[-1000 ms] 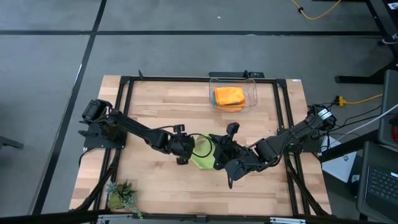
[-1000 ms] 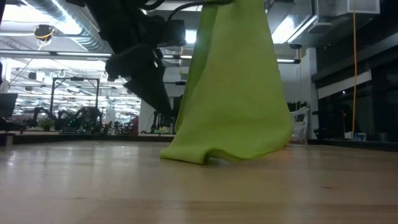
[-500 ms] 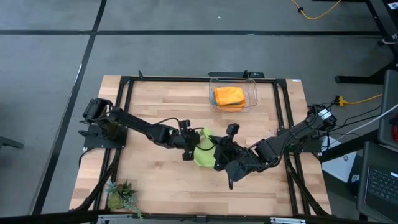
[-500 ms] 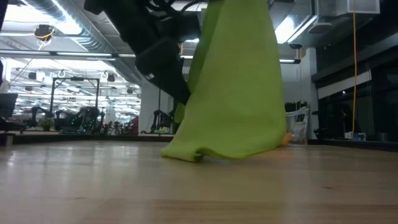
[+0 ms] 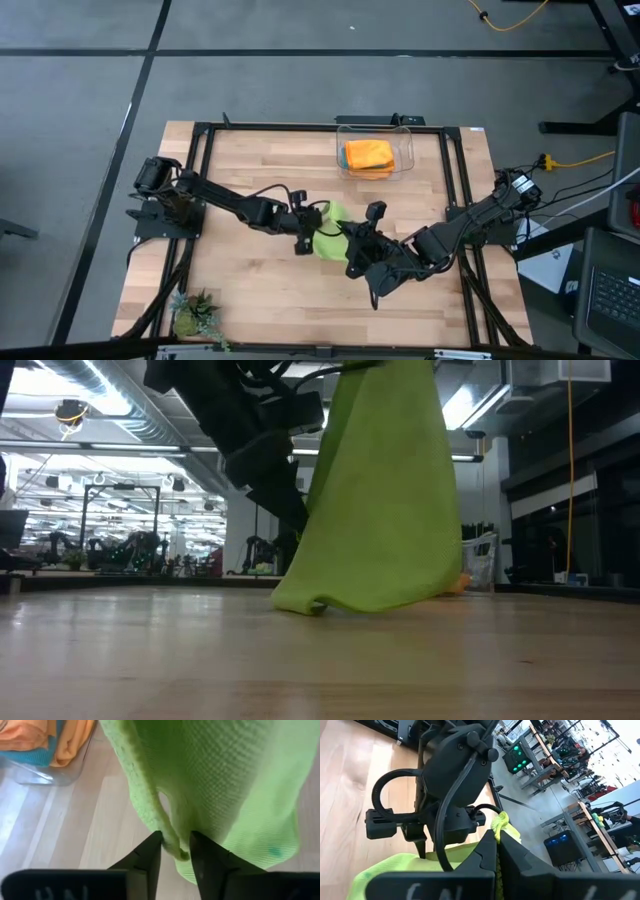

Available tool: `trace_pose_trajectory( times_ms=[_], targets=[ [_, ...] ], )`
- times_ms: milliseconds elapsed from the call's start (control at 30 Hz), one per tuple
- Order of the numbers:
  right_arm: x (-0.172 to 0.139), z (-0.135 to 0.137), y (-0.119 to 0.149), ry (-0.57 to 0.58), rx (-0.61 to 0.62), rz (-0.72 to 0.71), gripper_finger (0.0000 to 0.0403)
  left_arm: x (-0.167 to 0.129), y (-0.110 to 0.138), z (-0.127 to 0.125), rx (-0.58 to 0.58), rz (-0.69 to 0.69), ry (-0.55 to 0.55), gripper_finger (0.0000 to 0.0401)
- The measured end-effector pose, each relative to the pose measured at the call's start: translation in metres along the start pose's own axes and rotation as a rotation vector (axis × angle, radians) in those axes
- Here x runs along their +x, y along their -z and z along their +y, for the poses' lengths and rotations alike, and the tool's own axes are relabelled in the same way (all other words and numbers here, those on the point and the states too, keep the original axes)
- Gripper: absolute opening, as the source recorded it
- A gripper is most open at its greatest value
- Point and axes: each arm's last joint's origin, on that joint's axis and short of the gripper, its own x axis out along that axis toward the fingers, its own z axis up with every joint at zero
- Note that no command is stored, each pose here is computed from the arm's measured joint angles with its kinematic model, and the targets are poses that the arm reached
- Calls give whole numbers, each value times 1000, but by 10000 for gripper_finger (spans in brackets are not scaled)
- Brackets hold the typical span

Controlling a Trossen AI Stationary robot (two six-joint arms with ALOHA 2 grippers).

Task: Fold microfiber towels
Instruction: Fold the green microfiber towel

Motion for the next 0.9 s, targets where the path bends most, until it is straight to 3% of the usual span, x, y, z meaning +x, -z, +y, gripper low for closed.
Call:
trace_pose_trajectory(
  times_ms=[300, 433, 667, 900],
  targets=[
    [0, 0, 0, 0, 2, 0, 4, 1, -1, 4, -14, -6, -37, 12],
    [0, 0, 1, 0, 3, 4, 4, -2, 6, 8, 23, 64, -114, 2],
    [0, 0, 12, -12, 44, 73, 4, -46, 6, 16, 52, 200, -227, 0],
    [-2, 1, 24, -53, 105, 158, 4, -116, -13, 31, 38, 280, -301, 0]
  ],
)
